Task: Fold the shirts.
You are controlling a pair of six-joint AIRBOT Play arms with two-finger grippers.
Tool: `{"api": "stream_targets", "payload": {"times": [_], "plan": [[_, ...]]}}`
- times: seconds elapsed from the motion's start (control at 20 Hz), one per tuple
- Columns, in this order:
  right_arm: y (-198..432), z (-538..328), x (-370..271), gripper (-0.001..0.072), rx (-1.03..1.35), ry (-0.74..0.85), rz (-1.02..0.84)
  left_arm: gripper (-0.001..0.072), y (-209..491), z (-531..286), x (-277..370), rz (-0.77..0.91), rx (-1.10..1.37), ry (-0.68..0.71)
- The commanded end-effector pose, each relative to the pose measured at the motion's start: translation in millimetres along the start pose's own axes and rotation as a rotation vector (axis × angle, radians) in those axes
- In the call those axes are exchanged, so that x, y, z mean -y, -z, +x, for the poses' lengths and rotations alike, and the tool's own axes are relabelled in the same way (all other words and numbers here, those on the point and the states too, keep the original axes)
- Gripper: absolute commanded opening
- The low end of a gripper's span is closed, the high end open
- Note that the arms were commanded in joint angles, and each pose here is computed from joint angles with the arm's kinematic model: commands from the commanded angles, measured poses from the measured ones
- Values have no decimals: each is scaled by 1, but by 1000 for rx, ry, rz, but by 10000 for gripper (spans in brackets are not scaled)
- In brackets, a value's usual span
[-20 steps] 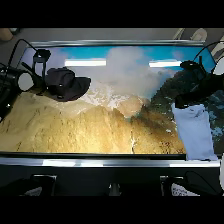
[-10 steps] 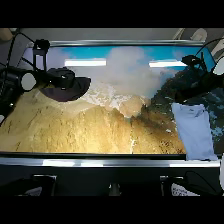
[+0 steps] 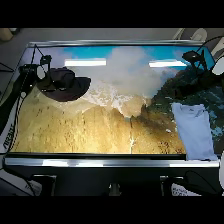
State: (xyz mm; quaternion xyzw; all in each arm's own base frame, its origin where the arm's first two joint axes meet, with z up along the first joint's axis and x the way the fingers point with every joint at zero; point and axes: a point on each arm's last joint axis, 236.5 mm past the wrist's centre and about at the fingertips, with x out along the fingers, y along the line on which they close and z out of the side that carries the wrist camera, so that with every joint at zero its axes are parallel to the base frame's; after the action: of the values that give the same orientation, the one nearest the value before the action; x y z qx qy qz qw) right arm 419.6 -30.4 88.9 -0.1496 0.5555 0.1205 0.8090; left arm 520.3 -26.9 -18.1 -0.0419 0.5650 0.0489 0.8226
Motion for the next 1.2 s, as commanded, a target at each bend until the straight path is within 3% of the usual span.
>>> {"api": "stream_targets", "payload": {"times": [0.0,0.2,0.25,0.3,0.35,0.5,0.55,0.75,0.95,1.15], "plan": [[1,0,-2,606,-6,-6,-39,615,4,39,-14,-74,-65,-5],[0,0,-3,609,-2,-12,-40,591,-9,60,-6,-54,-8,12],[0,0,-5,605,-3,-21,-39,490,-4,65,-6,-54,-26,9],[0,-1,-8,595,1,-33,-44,210,4,68,-6,-51,-55,2],[-2,-3,-9,590,13,-35,-50,31,8,66,-7,-47,-77,-2],[-24,-18,2,588,122,31,-67,27,-17,18,0,36,7,17],[-32,-29,6,551,168,59,-72,27,-34,-16,12,64,83,38],[-63,-102,18,550,339,161,-87,26,-69,-213,88,210,500,187],[-77,-216,18,550,557,293,-106,26,-18,-404,168,242,815,493],[-52,-291,-1,550,675,358,-112,26,40,-436,235,359,808,646]]}}
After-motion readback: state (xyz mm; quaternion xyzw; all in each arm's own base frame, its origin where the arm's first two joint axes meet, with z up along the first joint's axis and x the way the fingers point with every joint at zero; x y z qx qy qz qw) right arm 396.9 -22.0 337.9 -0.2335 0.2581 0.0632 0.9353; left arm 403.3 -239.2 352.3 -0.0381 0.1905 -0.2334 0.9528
